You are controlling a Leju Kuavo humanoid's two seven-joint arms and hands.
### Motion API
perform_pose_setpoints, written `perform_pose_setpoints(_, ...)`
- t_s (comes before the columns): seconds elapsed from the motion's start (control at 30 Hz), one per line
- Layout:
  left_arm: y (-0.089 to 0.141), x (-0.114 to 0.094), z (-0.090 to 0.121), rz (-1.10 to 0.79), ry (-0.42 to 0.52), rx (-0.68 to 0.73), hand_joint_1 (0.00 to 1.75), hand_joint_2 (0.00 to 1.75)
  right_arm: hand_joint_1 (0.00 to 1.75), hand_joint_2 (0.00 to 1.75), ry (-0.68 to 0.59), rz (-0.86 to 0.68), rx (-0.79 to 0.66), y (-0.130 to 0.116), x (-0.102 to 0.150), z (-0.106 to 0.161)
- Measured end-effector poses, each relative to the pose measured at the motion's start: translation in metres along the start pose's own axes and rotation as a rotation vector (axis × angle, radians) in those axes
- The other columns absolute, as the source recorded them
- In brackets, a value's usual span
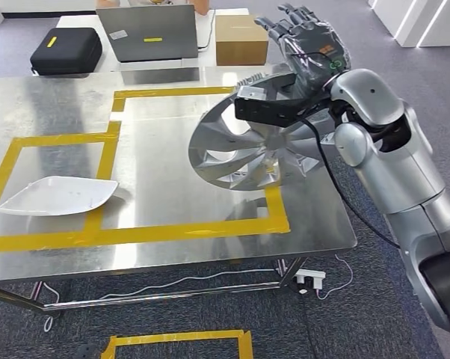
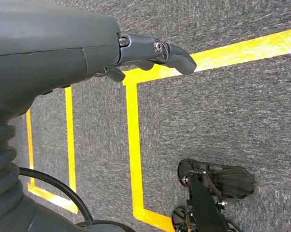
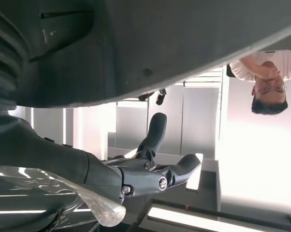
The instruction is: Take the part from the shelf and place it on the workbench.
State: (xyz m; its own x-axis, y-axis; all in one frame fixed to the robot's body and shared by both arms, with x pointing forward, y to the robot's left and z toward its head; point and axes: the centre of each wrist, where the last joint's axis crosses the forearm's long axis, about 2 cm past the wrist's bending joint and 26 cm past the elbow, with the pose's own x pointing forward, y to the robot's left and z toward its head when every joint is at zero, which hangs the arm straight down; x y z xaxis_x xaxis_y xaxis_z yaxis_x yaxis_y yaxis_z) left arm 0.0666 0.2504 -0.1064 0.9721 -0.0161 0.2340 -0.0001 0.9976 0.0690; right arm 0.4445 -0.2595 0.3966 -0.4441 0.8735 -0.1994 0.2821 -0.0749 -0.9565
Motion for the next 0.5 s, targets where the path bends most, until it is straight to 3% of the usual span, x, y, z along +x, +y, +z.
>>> perform_pose_setpoints(0.5,0.0,-0.001,0.0,-0.015,0.003,-0.003,0.0,1.75,0.0,1.75,-0.086,-0.03,0.028,-0.012,0.015,-0.017)
